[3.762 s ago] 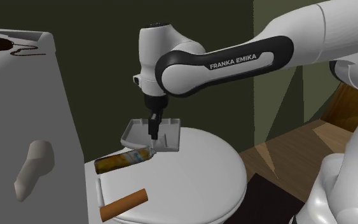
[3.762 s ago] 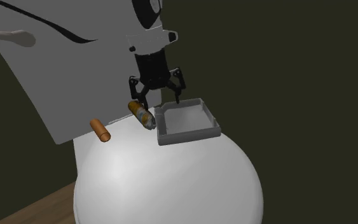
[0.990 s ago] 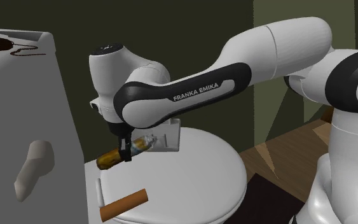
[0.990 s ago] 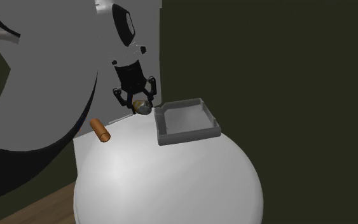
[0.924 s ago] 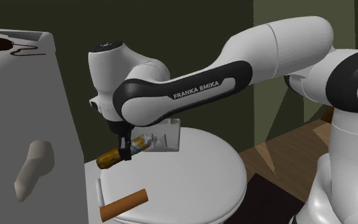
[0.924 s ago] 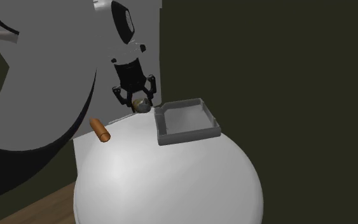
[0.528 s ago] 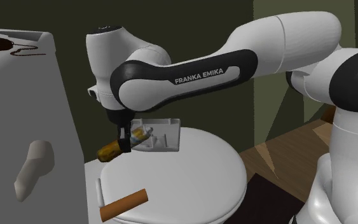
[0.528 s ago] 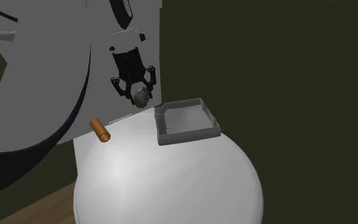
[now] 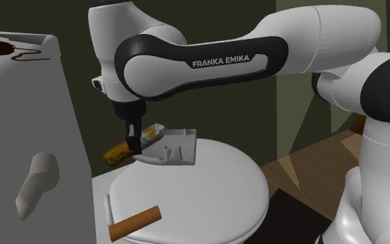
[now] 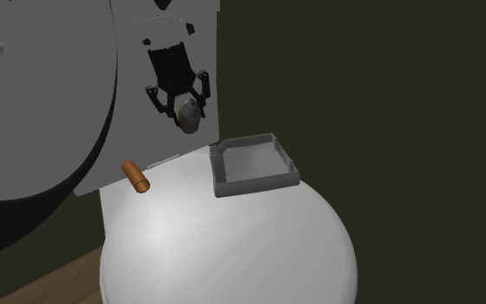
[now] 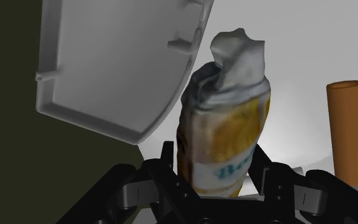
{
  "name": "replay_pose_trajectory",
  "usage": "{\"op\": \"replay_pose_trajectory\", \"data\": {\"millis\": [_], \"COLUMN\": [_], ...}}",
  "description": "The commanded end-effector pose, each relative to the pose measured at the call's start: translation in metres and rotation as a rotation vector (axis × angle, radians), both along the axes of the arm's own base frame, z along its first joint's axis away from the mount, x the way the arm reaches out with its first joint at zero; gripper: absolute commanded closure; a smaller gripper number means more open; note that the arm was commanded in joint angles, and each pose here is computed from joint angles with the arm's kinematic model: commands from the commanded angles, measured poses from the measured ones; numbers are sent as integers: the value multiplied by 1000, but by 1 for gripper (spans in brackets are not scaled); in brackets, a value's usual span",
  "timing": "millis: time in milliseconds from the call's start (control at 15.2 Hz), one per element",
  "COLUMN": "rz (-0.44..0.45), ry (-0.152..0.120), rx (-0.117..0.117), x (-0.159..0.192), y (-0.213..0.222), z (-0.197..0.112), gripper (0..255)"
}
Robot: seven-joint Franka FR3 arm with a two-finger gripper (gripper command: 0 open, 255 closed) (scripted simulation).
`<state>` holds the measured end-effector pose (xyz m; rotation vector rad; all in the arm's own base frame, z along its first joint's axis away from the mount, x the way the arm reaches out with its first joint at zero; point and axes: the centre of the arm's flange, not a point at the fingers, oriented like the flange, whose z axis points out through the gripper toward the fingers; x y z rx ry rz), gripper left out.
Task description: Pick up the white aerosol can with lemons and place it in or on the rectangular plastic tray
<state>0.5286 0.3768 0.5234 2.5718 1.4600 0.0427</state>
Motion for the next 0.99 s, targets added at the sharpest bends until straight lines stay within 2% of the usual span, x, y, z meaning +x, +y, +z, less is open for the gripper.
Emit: {"op": "replay_pose_trajectory", "data": {"millis": [0, 792, 924], "rz": [0, 0, 0], "ry": [0, 0, 0], "rx": [0, 0, 0], "x": [0, 0, 9], "y": [-1, -1, -25], "z": [11, 73, 73], "gripper": [255, 255, 255]}}
